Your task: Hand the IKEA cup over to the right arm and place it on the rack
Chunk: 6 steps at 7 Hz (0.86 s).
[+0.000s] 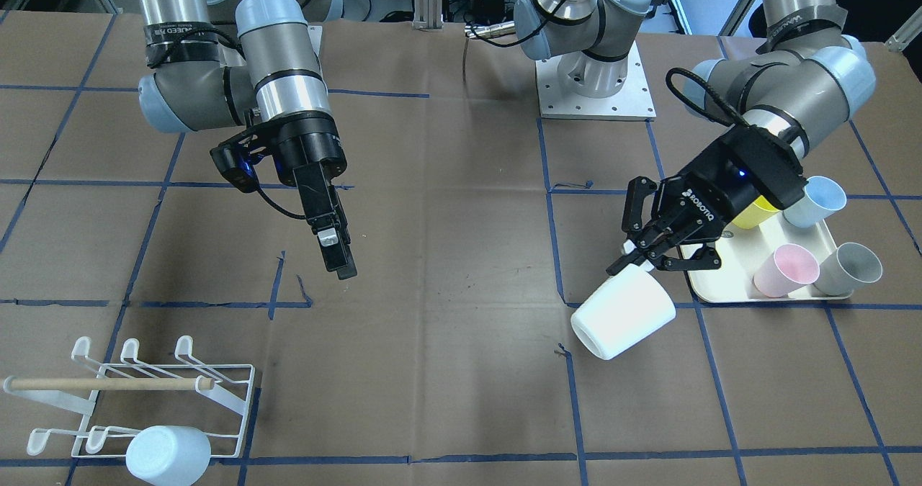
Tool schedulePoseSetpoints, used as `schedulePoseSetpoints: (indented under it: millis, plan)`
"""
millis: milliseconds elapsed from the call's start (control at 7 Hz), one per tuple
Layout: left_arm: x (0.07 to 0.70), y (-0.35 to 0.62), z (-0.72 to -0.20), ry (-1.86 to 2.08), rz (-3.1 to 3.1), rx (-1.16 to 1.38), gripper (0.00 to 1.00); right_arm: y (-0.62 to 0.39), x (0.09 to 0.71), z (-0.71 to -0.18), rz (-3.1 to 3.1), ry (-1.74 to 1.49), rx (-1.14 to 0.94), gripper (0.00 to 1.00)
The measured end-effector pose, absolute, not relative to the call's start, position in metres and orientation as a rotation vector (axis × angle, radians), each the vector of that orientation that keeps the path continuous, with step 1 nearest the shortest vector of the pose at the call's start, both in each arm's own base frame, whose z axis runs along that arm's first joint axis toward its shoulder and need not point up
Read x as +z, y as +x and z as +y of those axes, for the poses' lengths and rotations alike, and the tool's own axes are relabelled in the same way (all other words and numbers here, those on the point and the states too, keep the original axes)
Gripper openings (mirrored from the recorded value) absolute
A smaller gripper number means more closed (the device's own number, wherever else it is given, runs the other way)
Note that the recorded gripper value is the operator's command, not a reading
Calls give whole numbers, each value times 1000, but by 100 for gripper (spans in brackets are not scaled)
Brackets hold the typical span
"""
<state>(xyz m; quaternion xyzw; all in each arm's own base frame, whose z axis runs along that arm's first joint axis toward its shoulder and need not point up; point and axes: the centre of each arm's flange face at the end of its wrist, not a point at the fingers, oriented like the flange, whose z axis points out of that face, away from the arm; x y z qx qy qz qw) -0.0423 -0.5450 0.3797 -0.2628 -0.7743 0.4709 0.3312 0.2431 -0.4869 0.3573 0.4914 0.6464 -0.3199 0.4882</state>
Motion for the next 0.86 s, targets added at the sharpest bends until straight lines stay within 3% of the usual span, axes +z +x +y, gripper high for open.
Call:
schedulePoseSetpoints:
  millis: [857]
  plan:
    - [331, -121, -503, -897, -1850, 1319, 1, 277, 339, -482, 1621, 1114, -573, 100]
